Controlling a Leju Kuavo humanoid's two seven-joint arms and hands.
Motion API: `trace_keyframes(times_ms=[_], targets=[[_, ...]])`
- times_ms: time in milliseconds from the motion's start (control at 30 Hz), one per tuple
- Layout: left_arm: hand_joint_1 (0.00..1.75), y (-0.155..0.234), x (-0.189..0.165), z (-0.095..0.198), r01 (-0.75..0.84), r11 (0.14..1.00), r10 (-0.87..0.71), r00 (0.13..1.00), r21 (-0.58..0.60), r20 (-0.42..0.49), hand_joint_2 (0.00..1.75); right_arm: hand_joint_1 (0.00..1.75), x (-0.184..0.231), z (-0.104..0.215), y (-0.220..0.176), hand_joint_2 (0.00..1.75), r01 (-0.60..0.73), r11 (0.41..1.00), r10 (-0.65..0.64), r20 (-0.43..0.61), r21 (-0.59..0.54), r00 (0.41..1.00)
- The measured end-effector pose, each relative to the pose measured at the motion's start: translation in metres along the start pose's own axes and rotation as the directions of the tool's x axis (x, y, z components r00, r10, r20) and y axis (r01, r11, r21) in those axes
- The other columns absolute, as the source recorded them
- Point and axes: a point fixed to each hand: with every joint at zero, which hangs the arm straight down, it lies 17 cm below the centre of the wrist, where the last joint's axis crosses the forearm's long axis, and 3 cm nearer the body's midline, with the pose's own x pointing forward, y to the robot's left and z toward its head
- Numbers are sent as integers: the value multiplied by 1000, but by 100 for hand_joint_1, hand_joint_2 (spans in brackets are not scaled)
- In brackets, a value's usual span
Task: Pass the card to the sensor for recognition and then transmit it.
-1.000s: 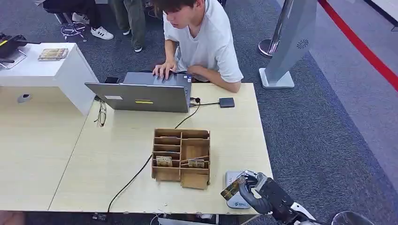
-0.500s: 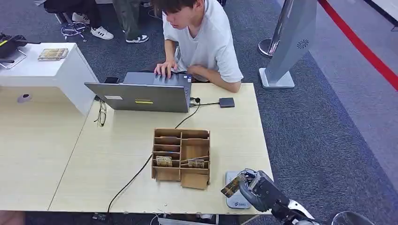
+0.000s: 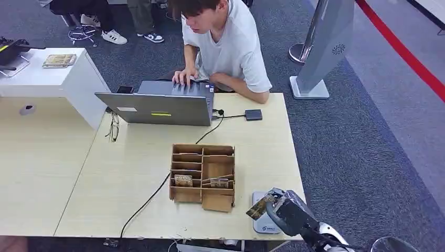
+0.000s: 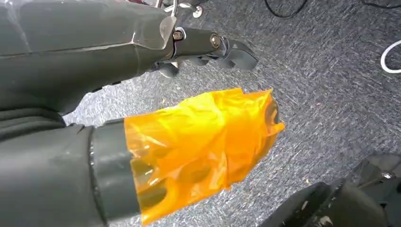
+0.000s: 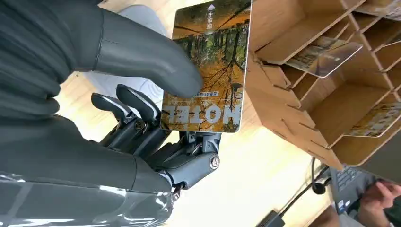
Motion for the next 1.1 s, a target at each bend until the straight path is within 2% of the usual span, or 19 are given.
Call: trace_keyframes(times_ms=[333,1100], targets=[[0,-1,0,1,-3,1000,3,1000,-4,-18,0,175,-18,-5,-3,175,-125,992,122,-78,-26,989],[0,1,4,2,-5,1000,5,1000,-6,-27,0,175,-31,-5,-2,175,-226,974,223,-129,-14,966]])
